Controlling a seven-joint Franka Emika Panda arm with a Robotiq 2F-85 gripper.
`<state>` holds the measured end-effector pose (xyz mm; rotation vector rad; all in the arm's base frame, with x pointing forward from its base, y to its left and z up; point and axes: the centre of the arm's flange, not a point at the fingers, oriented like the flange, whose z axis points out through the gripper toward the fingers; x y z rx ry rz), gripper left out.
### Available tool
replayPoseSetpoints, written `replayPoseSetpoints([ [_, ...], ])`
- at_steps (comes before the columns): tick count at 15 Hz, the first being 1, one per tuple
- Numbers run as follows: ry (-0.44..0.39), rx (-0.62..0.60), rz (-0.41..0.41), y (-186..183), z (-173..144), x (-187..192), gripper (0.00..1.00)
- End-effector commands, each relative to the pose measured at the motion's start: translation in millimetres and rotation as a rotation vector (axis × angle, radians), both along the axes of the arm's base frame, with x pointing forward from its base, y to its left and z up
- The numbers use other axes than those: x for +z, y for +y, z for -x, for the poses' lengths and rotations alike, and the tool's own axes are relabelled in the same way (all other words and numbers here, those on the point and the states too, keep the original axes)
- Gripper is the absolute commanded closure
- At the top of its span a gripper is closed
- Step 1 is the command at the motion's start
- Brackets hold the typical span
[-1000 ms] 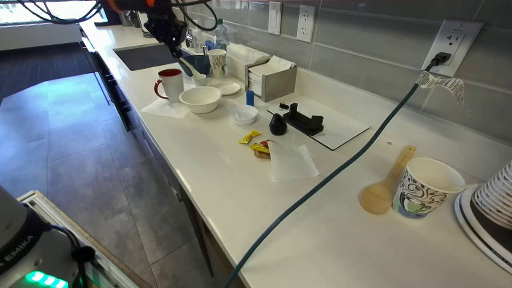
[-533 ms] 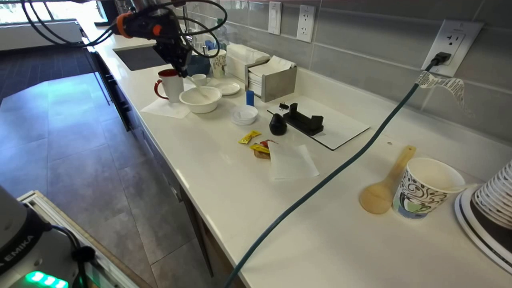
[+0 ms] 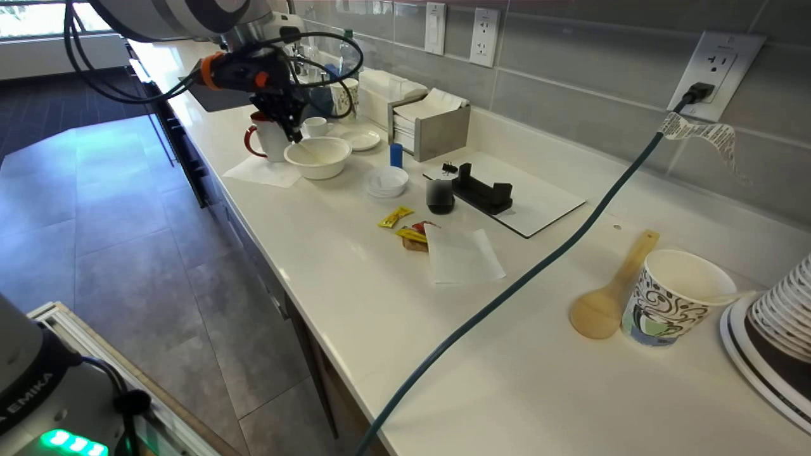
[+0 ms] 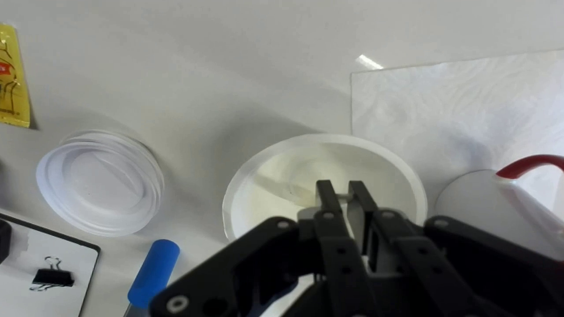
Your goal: Move the object from the cup to the bowl
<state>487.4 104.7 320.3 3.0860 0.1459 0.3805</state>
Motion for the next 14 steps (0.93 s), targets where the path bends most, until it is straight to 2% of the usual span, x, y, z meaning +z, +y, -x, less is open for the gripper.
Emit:
replayPoseSetpoints([
  [1,-0.016,0.012,0.012,8,-8,-5,0.97],
  [2,-0.009,0.021,0.000,10,-6,-2,0.63],
  [3,-0.008,0.026,-0.001,13,-5,1,0.62],
  [8,0.011,0.017,-0.006,20,2,35,0.29],
  [11,-0.006,-0.024,-0.027,13,2,73,0.08],
  [12,0.024,-0.037,-0.032,11,3,84,0.01],
  [14,0.106,-0.052,-0.043,3,7,108,0.00],
])
